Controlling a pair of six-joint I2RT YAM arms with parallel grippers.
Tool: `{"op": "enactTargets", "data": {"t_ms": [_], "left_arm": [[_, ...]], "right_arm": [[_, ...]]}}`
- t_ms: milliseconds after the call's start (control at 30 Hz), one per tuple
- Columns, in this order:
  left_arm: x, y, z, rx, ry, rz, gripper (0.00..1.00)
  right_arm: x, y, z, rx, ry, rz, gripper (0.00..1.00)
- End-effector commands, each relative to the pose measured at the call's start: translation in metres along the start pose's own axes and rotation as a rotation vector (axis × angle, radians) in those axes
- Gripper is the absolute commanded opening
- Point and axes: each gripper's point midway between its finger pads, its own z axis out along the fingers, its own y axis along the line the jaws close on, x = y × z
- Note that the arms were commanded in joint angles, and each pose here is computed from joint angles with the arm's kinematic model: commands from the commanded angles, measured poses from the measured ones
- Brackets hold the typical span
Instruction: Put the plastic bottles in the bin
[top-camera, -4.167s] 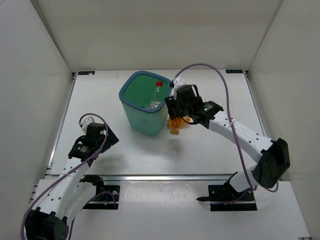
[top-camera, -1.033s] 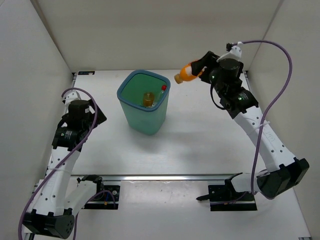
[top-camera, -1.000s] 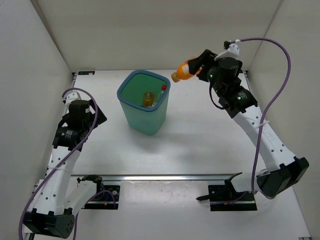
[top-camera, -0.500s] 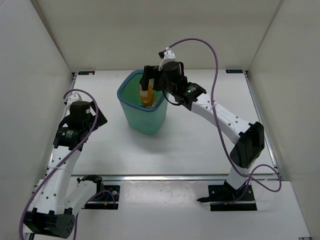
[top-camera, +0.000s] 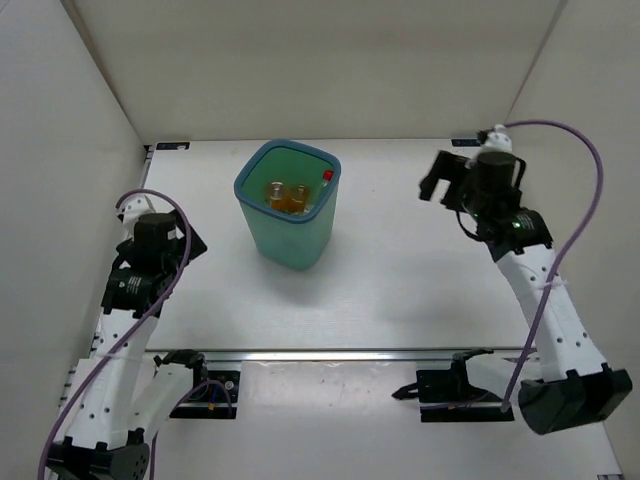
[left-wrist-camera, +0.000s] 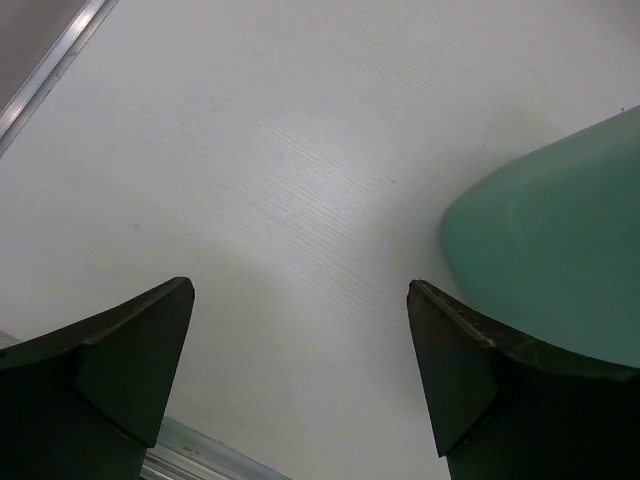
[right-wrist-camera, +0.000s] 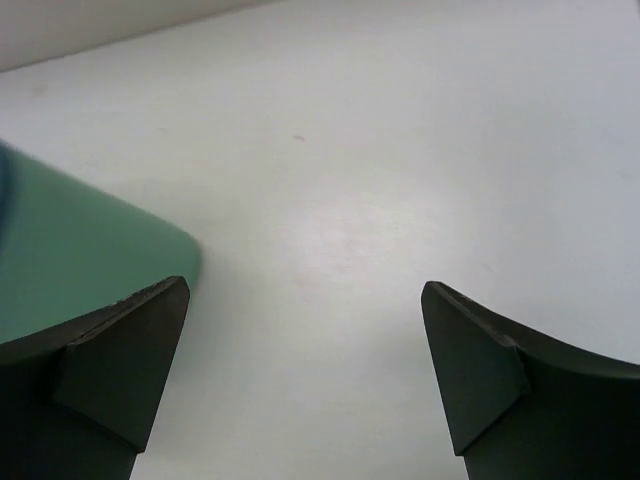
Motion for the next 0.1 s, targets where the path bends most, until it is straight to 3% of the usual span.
{"op": "enactTargets", "data": {"t_ms": [0,67], "left_arm": [[0.001,0.013,-0.003,-0.037,-0.045,-0.014,0.99],[0.005,0.017,-0.003,-0.058,-0.033,-0.004,0.98]], "right_arm": [[0.048,-0.048,-0.02,0.047,0.161,0.025,1.0],[0.059,-0.076,-0.024,0.127,0.178,0.051,0.99]]}}
